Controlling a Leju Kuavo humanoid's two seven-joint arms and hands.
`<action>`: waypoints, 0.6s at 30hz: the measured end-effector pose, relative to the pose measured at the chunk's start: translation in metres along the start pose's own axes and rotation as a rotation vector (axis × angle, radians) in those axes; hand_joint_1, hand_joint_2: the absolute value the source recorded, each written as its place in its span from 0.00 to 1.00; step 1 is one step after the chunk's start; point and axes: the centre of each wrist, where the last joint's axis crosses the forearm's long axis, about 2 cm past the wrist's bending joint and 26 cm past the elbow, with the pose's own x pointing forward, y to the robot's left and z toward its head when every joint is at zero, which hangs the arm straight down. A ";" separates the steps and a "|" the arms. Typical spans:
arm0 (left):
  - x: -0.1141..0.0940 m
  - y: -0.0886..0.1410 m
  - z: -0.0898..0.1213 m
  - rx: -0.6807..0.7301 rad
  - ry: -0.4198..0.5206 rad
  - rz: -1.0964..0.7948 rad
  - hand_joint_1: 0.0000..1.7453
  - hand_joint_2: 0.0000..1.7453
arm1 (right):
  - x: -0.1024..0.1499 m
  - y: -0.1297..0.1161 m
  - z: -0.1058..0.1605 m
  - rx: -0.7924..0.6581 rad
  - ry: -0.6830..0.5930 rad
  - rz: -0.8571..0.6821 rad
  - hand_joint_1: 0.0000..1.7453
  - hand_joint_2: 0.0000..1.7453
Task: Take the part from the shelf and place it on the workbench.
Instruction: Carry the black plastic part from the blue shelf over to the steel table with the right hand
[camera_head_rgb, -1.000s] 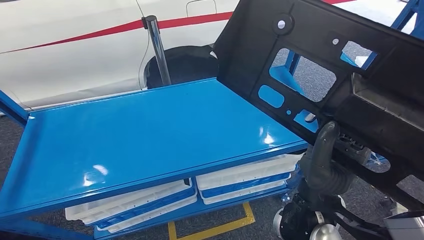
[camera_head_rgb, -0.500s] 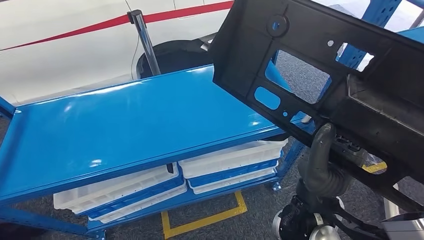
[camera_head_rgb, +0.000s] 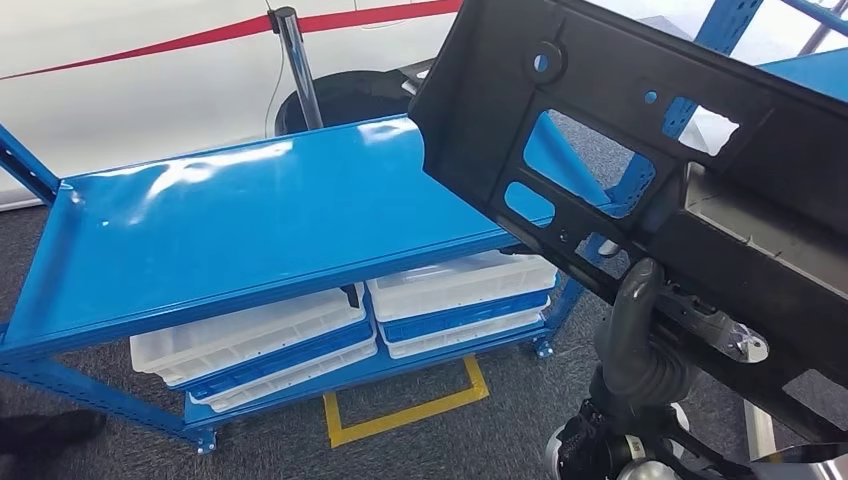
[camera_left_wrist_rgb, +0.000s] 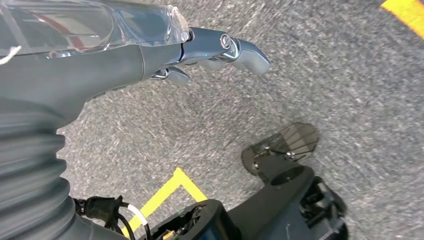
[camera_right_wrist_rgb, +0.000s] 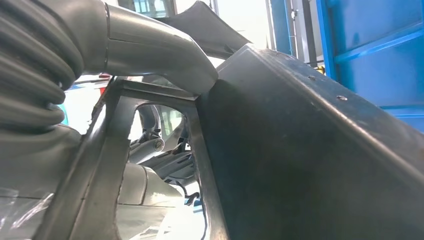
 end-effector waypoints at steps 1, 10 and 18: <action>0.000 0.000 0.000 0.001 -0.001 -0.003 0.00 1.00 | 0.000 0.000 0.000 0.003 -0.001 0.000 1.00 1.00; -0.003 -0.005 0.001 -0.006 0.002 -0.014 0.00 1.00 | 0.002 0.004 0.001 0.053 0.021 0.011 1.00 1.00; -0.004 -0.007 0.001 -0.010 -0.009 -0.013 0.00 1.00 | 0.003 0.008 0.004 0.089 0.036 0.047 1.00 1.00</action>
